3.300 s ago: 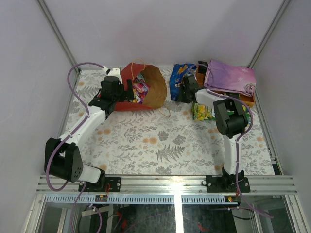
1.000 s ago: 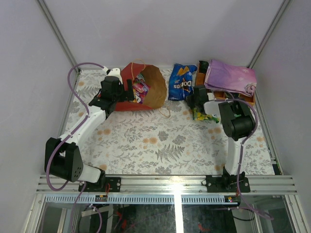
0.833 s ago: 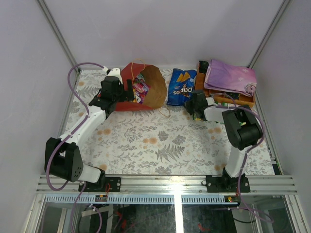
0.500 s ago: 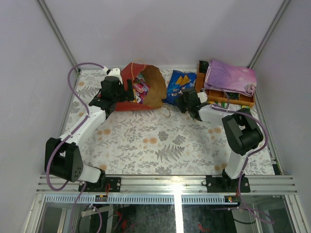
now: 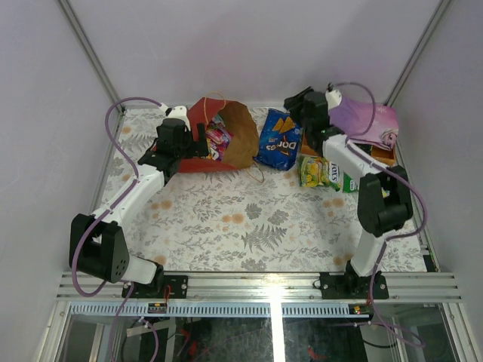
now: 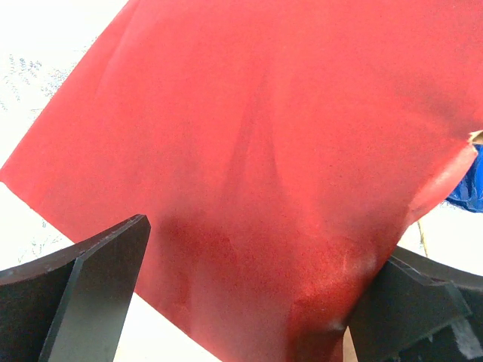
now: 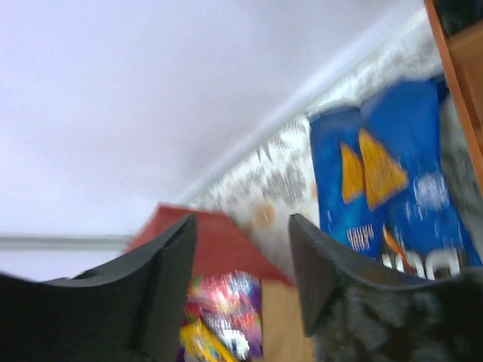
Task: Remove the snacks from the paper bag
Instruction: Adjust the snack at the center of the board.
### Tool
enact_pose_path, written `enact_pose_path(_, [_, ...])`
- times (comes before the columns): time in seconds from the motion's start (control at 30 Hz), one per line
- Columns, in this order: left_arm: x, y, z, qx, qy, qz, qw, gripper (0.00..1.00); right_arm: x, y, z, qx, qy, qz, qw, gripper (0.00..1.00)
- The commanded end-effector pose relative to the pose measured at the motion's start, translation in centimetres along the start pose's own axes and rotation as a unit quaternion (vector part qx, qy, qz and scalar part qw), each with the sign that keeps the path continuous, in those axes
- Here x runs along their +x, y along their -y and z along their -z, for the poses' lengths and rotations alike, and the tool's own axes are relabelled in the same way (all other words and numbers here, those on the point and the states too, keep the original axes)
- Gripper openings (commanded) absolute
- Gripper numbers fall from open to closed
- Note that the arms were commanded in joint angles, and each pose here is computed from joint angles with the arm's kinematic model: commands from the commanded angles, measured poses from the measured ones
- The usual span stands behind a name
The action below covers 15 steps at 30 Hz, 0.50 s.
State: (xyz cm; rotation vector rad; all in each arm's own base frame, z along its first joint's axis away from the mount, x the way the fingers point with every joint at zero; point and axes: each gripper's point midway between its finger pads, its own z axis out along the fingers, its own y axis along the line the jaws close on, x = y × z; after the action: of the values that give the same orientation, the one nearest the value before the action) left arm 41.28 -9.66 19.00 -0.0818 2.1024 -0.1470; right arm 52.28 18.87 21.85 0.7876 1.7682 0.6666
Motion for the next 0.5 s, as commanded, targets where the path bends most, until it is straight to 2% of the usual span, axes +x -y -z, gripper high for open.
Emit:
enact_pose_path(0.0, [-1.0, -0.7, 0.1, -0.013, 0.019, 0.004, 1.000, 1.00, -2.3, 0.7, -5.7, -0.014, -0.036, 0.027, 0.999, 0.52])
enact_pose_path(0.1, [-1.0, -0.8, 0.0, -0.015, 0.017, 0.004, 1.000, 1.00, -0.4, 3.2, -9.3, 0.009, -0.075, 0.034, 0.997, 0.51])
enact_pose_path(0.23, [-0.9, -0.9, -0.2, -0.017, 0.016, 0.003, 1.000, 1.00, 4.5, 6.8, -13.1, 0.029, -0.155, 0.028, 0.987, 0.52])
enact_pose_path(0.37, [-0.7, -0.9, -0.4, -0.019, 0.012, 0.002, 1.000, 1.00, 9.0, 8.5, -15.4, 0.026, -0.233, 0.011, 0.972, 0.55])
enact_pose_path(0.47, [-0.6, -0.9, -0.5, -0.020, 0.010, 0.002, 1.000, 1.00, 10.5, 9.8, -16.4, 0.041, -0.256, 0.011, 0.966, 0.60])
